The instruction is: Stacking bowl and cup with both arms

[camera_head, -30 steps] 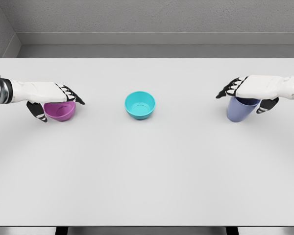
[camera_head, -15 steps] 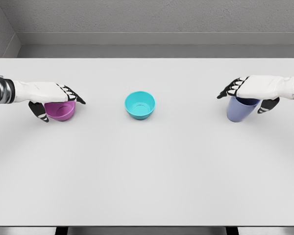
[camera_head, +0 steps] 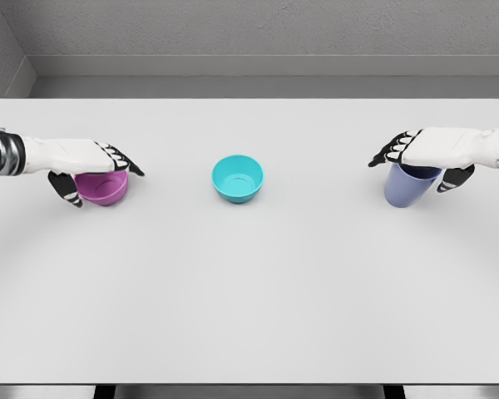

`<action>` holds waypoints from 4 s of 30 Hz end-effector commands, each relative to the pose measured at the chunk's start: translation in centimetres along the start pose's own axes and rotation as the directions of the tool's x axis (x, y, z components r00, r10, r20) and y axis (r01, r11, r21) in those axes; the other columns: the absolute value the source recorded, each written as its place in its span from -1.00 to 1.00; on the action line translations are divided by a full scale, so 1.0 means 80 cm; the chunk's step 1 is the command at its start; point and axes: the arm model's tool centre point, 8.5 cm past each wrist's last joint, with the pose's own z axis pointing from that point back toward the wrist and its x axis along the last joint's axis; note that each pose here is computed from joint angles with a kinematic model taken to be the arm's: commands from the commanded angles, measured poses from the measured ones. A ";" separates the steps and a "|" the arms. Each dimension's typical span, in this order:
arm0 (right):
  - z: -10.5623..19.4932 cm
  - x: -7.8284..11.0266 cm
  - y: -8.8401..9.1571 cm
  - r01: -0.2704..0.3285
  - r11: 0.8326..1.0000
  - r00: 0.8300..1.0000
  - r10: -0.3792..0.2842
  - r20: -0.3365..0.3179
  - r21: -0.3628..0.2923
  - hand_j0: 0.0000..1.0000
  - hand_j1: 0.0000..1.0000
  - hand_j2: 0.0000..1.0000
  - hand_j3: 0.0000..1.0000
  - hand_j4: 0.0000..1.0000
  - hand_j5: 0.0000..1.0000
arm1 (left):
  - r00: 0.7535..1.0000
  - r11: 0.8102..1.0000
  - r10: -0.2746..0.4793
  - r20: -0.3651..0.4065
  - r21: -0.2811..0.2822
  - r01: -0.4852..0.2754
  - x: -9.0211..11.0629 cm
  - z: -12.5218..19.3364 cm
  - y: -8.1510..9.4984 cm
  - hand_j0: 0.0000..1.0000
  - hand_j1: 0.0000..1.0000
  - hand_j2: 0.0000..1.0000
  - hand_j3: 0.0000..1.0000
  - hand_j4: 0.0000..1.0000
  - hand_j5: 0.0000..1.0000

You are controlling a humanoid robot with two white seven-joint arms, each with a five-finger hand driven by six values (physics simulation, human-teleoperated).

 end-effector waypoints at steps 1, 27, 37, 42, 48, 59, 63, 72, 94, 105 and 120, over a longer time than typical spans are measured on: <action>0.001 -0.001 0.000 0.004 1.000 1.000 -0.004 -0.002 -0.003 1.00 1.00 1.00 1.00 1.00 1.00 | 1.000 1.000 0.007 -0.005 0.000 -0.007 -0.002 -0.001 -0.001 1.00 1.00 1.00 1.00 1.00 1.00; 0.004 -0.002 -0.001 0.002 1.000 1.000 -0.002 -0.006 -0.003 1.00 1.00 1.00 1.00 1.00 1.00 | 1.000 1.000 0.007 -0.011 0.004 -0.007 -0.004 0.001 0.000 0.74 0.74 0.74 0.74 0.74 0.74; 0.005 -0.003 -0.002 0.002 1.000 1.000 -0.002 -0.009 -0.005 1.00 1.00 1.00 1.00 1.00 1.00 | 1.000 1.000 0.001 -0.012 0.024 -0.001 -0.004 0.005 0.011 0.75 0.75 0.75 0.75 0.75 0.75; 0.006 -0.003 -0.002 0.001 1.000 1.000 -0.001 -0.010 -0.004 1.00 1.00 1.00 1.00 1.00 1.00 | 1.000 0.999 -0.008 -0.012 0.033 0.008 -0.004 0.007 0.018 0.73 0.73 0.73 0.73 0.73 0.73; 0.007 -0.003 -0.001 0.001 1.000 1.000 -0.001 -0.012 -0.004 1.00 1.00 1.00 1.00 1.00 1.00 | 1.000 0.999 -0.023 -0.011 0.046 0.023 -0.002 0.009 0.029 0.72 0.72 0.72 0.72 0.72 0.72; 0.007 -0.003 -0.001 0.001 1.000 1.000 -0.001 -0.012 -0.004 1.00 1.00 1.00 1.00 1.00 1.00 | 0.997 0.995 -0.069 0.027 0.074 0.067 0.017 -0.003 0.054 0.72 0.72 0.72 0.72 0.72 0.72; 0.007 -0.004 -0.001 0.002 1.000 1.000 -0.002 -0.012 -0.002 1.00 1.00 1.00 1.00 1.00 1.00 | 0.996 0.993 -0.088 0.032 0.088 0.085 0.021 -0.005 0.068 0.70 0.70 0.70 0.70 0.70 0.70; 0.007 -0.004 -0.001 0.002 1.000 1.000 -0.002 -0.011 -0.004 1.00 1.00 1.00 1.00 1.00 1.00 | 0.990 0.987 -0.128 0.055 0.101 0.122 0.036 -0.020 0.087 0.68 0.68 0.68 0.68 0.68 0.68; 0.005 -0.003 0.000 0.004 1.000 1.000 -0.004 -0.009 0.000 1.00 1.00 1.00 1.00 1.00 1.00 | 0.968 0.969 -0.204 0.146 0.172 0.178 0.087 -0.056 0.138 0.69 0.69 0.69 0.69 0.69 0.69; 0.004 -0.004 0.001 0.009 1.000 1.000 -0.009 -0.011 -0.002 1.00 1.00 1.00 1.00 1.00 1.00 | 0.952 0.961 -0.229 0.204 0.200 0.189 0.117 -0.080 0.156 0.69 0.69 0.69 0.69 0.69 0.69; 0.005 -0.005 0.001 0.009 1.000 1.000 -0.009 -0.014 -0.001 1.00 1.00 1.00 1.00 1.00 1.00 | 0.933 0.959 -0.250 0.260 0.200 0.201 0.148 -0.110 0.163 0.69 0.69 0.69 0.69 0.69 0.69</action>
